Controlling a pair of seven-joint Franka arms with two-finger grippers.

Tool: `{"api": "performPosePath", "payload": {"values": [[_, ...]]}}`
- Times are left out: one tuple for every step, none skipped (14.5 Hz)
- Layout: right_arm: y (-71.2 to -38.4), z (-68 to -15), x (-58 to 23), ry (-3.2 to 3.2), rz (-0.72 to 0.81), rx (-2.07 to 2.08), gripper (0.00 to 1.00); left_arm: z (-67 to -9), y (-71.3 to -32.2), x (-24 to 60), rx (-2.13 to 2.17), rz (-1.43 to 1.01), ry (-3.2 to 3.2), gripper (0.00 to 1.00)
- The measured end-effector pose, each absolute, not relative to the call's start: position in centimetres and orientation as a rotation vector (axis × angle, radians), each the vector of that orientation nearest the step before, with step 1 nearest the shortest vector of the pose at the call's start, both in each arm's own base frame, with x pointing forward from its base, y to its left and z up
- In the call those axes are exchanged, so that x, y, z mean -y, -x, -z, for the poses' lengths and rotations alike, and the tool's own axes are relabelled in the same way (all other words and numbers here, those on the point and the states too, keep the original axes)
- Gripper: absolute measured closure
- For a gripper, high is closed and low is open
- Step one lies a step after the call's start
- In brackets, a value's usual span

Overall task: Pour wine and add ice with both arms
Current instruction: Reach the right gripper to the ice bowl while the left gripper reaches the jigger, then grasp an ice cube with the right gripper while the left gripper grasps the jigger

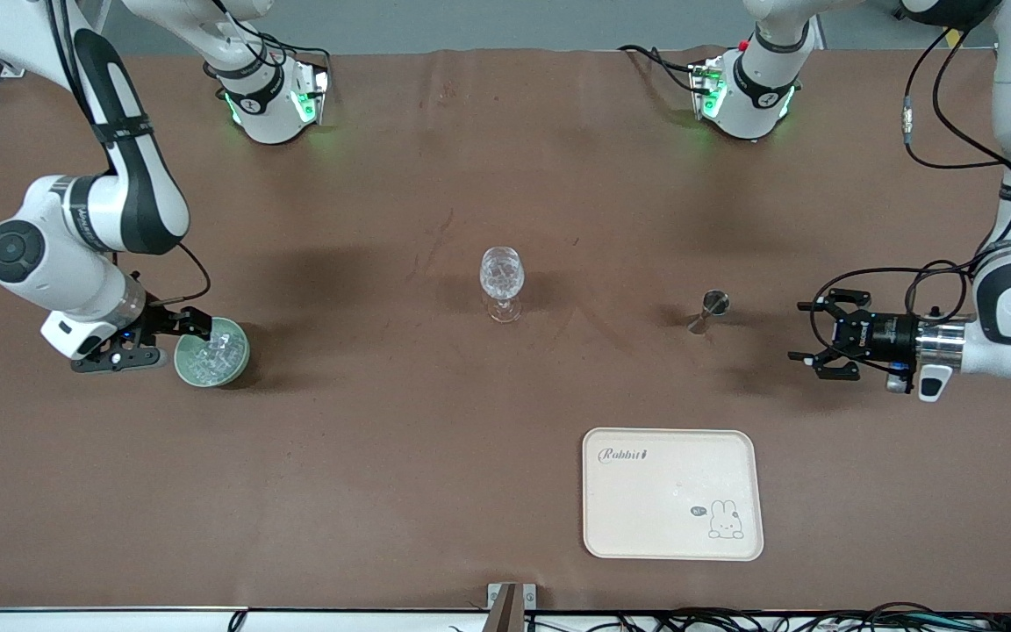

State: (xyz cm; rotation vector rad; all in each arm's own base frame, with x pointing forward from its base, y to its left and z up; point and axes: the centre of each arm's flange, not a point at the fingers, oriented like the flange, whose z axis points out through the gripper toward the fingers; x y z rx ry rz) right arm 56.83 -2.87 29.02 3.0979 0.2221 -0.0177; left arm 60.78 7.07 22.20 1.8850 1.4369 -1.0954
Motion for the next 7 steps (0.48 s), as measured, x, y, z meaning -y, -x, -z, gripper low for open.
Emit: {"api": "performPosePath", "payload": {"values": [[-56.7,-28.2,2.9,-3.098,0.023,-0.229,0.03,-21.0,-60.4,-7.0,-1.445,1.122,-1.858,0.05],[-56.6,-27.6,2.8,-3.098,0.028,-0.232,0.07,-19.9,-60.1,-6.9,-1.45,1.145,-1.836,0.07],[-56.6,-27.0,2.8,-3.098,0.038,-0.234,0.07,-18.9,-59.7,-6.7,-1.45,1.166,-1.82,0.07],[-56.5,-26.6,2.8,-3.098,0.047,-0.236,0.14,-18.1,-59.4,-6.4,-1.437,1.181,-1.816,0.1],[-56.5,-26.2,2.8,-3.098,0.052,-0.237,0.24,-17.6,-59.2,-6.0,-1.423,1.19,-1.813,0.1],[-56.5,-25.7,2.8,-3.098,0.057,-0.238,0.28,-17.1,-59.0,-5.6,-1.409,1.197,-1.802,0.12],[-56.5,-25.2,2.8,-3.098,0.059,-0.24,0.28,-16.6,-58.8,-5.3,-1.396,1.203,-1.792,0.13]]}}
